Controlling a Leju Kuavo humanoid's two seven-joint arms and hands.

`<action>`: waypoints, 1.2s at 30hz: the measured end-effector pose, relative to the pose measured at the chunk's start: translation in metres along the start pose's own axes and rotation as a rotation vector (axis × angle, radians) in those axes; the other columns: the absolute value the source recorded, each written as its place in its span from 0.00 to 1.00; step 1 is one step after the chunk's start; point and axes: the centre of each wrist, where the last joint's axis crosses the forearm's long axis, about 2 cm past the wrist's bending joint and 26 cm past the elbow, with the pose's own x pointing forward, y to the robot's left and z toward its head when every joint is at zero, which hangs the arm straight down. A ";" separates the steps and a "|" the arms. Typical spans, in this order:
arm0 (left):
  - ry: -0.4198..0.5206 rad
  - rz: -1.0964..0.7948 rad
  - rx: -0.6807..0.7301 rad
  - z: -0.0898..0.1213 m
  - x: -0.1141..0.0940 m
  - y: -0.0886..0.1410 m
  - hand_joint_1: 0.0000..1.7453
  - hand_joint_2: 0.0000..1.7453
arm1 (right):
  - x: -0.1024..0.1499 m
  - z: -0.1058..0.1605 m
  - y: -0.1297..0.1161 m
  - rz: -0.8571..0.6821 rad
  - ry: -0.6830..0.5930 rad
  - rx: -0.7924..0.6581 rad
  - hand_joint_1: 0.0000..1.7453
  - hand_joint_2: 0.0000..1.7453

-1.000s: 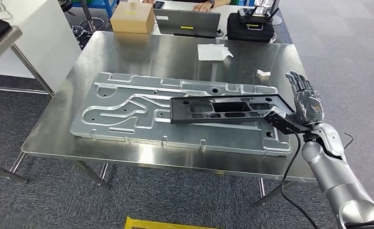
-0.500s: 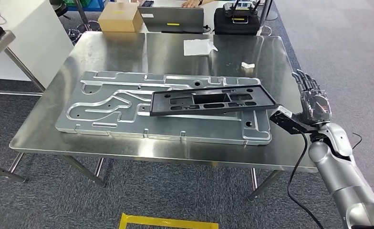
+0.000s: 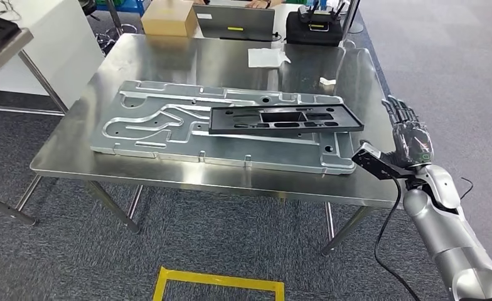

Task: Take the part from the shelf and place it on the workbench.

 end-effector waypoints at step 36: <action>0.028 -0.064 -0.029 -0.001 0.002 0.007 0.00 0.00 | 0.002 0.069 0.034 -0.016 0.105 0.096 0.00 0.00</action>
